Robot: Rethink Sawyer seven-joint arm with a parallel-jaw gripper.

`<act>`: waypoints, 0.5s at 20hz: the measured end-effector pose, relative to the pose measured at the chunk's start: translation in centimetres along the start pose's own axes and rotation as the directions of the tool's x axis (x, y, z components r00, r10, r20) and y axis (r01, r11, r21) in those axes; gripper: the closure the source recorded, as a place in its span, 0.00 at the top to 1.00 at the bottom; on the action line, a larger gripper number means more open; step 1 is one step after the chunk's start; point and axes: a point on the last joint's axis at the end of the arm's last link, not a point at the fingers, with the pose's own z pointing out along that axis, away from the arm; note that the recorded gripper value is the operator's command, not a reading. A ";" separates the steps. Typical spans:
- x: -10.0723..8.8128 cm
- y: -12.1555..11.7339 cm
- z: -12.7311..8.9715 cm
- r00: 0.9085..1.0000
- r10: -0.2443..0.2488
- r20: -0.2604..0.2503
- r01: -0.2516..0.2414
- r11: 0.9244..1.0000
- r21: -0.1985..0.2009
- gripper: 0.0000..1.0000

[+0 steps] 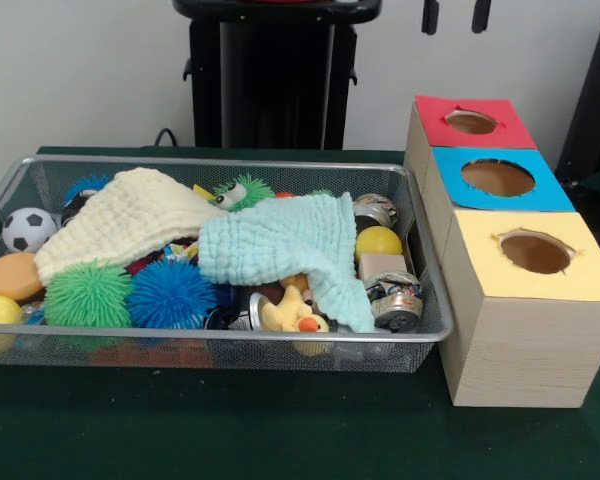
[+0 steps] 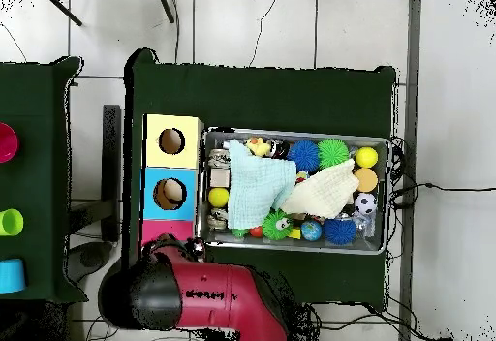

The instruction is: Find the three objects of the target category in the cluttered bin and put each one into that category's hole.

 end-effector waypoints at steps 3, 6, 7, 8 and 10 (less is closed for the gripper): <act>-2.6 -0.2 -0.1 0.999 0.031 0.021 -0.031 0.999 -0.014 1.00; -5.1 -0.1 -0.2 0.996 0.081 0.042 -0.080 0.996 -0.038 1.00; -6.3 0.0 -0.2 0.993 0.104 0.053 -0.102 0.994 -0.044 1.00; -6.7 0.1 -0.2 0.992 0.114 0.056 -0.111 0.993 -0.045 1.00; -8.0 0.5 -0.2 0.988 0.142 0.065 -0.139 0.989 -0.048 1.00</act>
